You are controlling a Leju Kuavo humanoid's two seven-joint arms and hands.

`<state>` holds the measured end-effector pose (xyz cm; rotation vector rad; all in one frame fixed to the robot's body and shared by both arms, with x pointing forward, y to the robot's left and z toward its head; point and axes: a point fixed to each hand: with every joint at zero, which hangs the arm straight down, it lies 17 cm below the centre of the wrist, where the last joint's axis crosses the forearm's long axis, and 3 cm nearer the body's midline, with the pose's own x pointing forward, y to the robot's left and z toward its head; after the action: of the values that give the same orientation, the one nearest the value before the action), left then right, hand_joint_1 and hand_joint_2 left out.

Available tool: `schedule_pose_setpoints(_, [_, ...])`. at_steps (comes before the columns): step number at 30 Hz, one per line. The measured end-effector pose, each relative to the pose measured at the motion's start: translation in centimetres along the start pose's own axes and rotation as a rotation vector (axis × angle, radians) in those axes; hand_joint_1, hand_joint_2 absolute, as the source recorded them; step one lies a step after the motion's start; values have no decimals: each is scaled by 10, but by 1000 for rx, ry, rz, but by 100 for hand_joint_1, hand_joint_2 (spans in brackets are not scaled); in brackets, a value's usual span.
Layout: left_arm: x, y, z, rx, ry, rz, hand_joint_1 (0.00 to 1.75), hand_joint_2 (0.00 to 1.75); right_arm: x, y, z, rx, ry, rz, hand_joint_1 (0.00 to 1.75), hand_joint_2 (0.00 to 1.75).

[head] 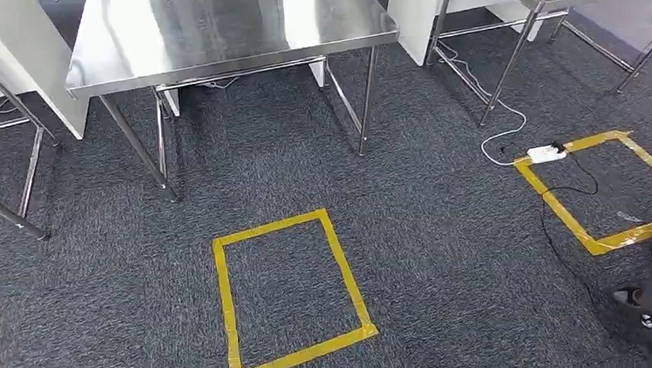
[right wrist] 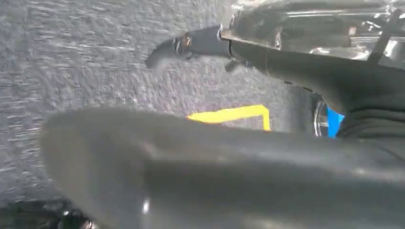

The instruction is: Take the parts from the cabinet and place them on the table.

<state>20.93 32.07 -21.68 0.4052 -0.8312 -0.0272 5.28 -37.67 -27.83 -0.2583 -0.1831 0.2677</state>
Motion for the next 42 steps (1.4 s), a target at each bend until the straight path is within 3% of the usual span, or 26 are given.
schedule_pose_setpoints(9, [-1,3,1,14,-9,-8,0,0,1,-6,-1,-9,-2,3,0,0])
schedule_pose_setpoints(15, [13,9,-1,61,-66,-8,0,0,-3,-7,-1,-10,2,4,0,0])
schedule_pose_setpoints(42, [7,7,7,88,-68,-4,0,0,-5,-6,0,-10,0,-1,0,0])
